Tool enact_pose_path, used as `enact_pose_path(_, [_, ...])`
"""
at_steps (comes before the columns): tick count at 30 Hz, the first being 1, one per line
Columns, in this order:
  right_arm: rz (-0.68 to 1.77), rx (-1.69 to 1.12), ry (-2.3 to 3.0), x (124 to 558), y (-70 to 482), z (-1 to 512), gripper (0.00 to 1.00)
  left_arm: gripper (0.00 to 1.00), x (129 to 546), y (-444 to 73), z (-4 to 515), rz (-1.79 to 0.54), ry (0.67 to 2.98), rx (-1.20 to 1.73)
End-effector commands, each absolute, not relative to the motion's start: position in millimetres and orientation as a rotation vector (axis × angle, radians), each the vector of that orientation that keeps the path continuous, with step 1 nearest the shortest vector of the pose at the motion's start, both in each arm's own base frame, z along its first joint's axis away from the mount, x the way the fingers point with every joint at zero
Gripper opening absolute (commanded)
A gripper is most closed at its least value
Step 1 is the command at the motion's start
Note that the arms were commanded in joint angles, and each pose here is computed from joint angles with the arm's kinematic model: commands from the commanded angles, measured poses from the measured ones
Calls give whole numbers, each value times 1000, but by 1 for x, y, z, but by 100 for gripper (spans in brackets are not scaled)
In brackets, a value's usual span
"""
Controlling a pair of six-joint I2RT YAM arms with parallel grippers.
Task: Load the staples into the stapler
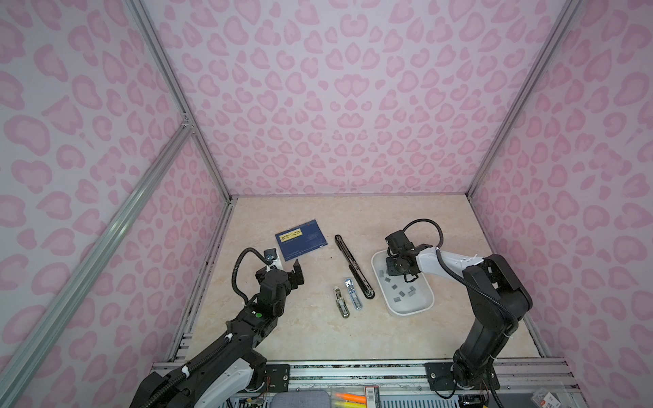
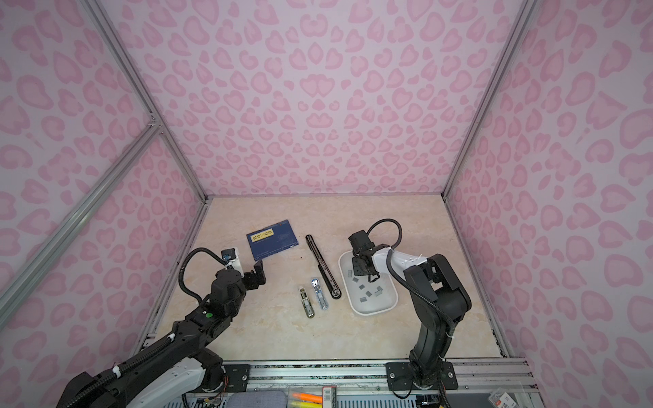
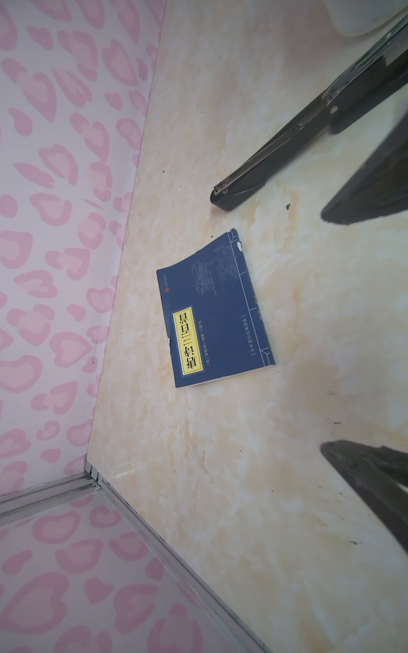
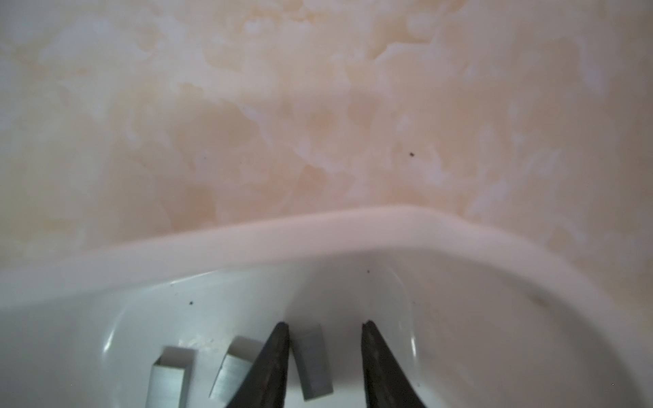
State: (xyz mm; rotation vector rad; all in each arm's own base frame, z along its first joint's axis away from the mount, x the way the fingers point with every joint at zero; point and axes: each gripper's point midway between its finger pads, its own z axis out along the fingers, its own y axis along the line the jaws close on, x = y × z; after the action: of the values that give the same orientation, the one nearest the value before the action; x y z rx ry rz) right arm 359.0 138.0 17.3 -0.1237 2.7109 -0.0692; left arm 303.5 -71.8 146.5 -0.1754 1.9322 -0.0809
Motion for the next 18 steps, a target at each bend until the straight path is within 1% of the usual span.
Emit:
enact_pose_path(1, [-106, -140, 2797, 342, 131, -1, 31, 96, 307, -72, 156, -97, 1891, -186])
enact_pose_path(3, [-99, -142, 2803, 340, 132, -2, 27, 96, 306, -72, 156, -99, 1889, -186])
enact_pose_path(5, [-92, -137, 2799, 340, 132, -1, 27, 96, 306, -72, 157, -98, 1886, -188])
enact_pose_path(13, [-56, -143, 2796, 333, 134, 2, 34, 96, 307, -73, 156, -97, 1891, -186])
enact_pose_path(18, [-38, -149, 2800, 333, 136, 1, 34, 96, 307, -71, 156, -91, 1891, -192])
